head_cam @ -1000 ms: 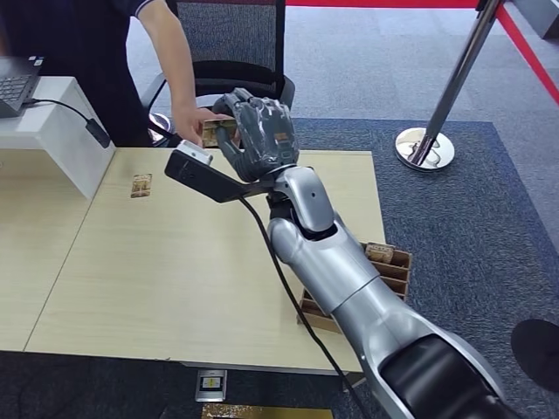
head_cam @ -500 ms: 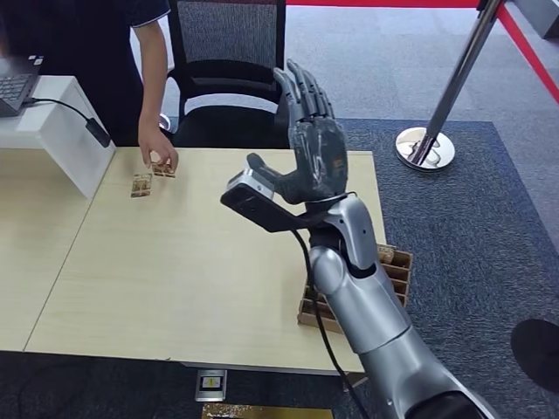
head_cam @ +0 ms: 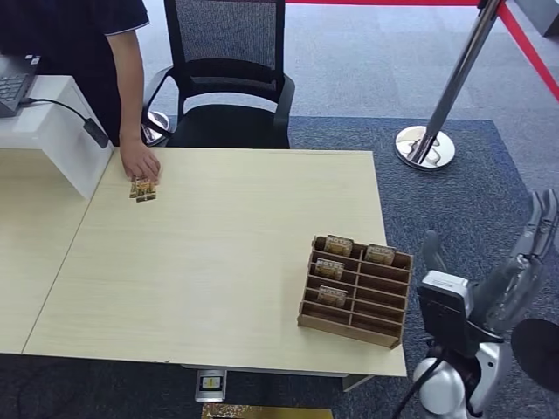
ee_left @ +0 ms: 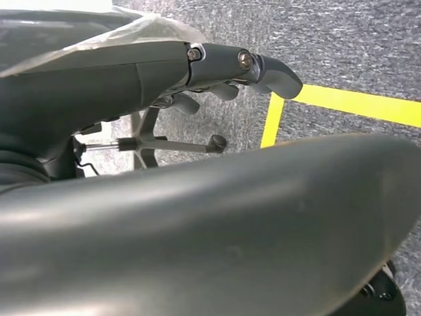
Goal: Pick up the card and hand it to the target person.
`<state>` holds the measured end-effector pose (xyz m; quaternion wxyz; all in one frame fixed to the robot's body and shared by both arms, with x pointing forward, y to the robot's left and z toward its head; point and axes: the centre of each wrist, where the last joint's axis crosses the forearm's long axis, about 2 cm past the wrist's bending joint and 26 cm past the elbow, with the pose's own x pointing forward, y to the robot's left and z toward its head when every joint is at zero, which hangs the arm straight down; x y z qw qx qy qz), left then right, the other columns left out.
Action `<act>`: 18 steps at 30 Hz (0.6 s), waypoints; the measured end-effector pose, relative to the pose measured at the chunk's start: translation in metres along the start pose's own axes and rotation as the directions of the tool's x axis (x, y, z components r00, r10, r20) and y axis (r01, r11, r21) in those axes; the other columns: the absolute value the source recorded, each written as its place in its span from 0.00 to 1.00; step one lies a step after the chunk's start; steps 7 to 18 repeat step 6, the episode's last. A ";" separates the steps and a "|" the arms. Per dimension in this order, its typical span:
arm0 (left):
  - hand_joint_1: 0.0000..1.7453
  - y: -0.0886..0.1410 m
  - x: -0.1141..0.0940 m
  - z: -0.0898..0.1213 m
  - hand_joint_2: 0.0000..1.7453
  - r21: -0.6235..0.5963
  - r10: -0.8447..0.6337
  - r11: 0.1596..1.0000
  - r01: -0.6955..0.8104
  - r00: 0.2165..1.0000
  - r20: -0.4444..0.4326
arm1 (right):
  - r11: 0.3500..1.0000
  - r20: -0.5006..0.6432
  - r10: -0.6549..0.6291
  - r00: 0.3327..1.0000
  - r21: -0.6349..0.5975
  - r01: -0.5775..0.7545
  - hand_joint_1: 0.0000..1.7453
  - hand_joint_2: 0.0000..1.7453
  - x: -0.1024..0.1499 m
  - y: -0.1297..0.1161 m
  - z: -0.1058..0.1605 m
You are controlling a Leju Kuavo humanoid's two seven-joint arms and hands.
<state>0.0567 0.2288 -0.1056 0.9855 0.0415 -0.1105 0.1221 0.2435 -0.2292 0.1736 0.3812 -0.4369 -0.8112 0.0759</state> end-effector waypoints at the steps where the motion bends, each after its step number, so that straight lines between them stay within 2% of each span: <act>1: 0.00 0.000 0.000 0.000 0.00 0.002 0.006 1.000 -0.006 1.000 -0.001 | 1.000 -0.048 0.023 0.999 -0.002 -0.023 0.00 1.00 -0.009 -0.007 0.007; 6: 0.00 0.000 0.000 0.000 0.00 0.008 0.023 1.000 -0.023 1.000 -0.004 | 0.995 -0.233 0.101 0.967 0.013 -0.101 0.00 1.00 -0.047 -0.031 0.029; 18: 0.00 0.000 0.000 0.000 0.00 0.008 0.023 1.000 -0.023 1.000 -0.004 | 0.995 -0.233 0.101 0.967 0.013 -0.101 0.00 1.00 -0.047 -0.031 0.029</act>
